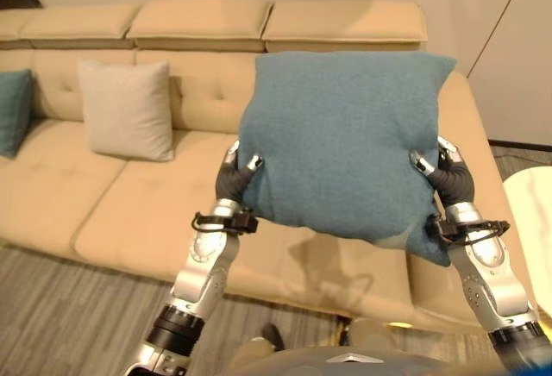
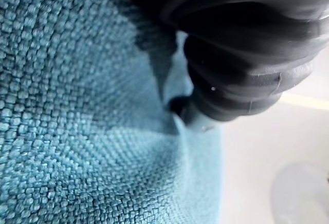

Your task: Pick up all the scattered cushions and arrange them neatly on the sofa.

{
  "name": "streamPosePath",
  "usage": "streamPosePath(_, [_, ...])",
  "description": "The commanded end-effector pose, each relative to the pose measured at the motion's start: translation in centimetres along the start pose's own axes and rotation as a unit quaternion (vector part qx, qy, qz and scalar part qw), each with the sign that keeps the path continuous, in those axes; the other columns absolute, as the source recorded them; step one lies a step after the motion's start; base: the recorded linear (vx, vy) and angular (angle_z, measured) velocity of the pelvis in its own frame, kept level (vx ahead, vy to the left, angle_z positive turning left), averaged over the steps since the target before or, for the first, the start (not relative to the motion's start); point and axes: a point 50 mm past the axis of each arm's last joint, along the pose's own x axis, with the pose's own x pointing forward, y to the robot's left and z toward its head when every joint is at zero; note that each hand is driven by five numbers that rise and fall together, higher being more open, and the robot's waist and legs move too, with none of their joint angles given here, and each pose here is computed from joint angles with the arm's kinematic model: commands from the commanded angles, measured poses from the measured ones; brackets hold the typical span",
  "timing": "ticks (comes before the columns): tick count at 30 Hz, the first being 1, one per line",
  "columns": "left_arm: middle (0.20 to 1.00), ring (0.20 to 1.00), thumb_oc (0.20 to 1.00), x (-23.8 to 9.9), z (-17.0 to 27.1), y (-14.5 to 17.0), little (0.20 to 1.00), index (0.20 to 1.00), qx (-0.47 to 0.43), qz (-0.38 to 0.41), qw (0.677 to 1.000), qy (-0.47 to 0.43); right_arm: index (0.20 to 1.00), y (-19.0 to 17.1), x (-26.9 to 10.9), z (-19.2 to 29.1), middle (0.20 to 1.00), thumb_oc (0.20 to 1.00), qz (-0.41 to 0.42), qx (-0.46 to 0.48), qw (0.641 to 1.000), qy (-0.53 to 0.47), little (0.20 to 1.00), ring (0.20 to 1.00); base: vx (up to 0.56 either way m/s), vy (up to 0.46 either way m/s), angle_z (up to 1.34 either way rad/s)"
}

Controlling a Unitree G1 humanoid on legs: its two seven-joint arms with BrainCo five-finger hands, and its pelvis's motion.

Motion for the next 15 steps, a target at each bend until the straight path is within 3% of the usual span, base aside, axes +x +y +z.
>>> streamPosePath(1, [0.2,0.2,0.2,1.4,5.4,-4.0,0.2,0.2,-0.023,-0.104,0.982,-0.154,0.2,3.8,1.4,4.1,0.2,0.2,0.091,0.031,0.987,-0.128,0.2,0.2,0.24,0.124,-0.58])
streamPosePath(10, [0.2,0.2,0.2,1.1,5.8,-3.6,0.2,0.2,-0.014,-0.114,0.98,-0.16,0.2,4.8,1.6,3.9,0.2,0.2,0.115,0.029,0.985,-0.124,0.2,0.2,0.26,0.214,-0.69])
streamPosePath(15, [0.2,0.2,0.2,1.1,6.9,-2.0,0.2,0.2,0.027,-0.09,0.979,-0.18,0.2,6.7,3.2,4.9,0.2,0.2,0.141,0.018,0.977,-0.157,0.2,0.2,0.17,0.182,-1.08])
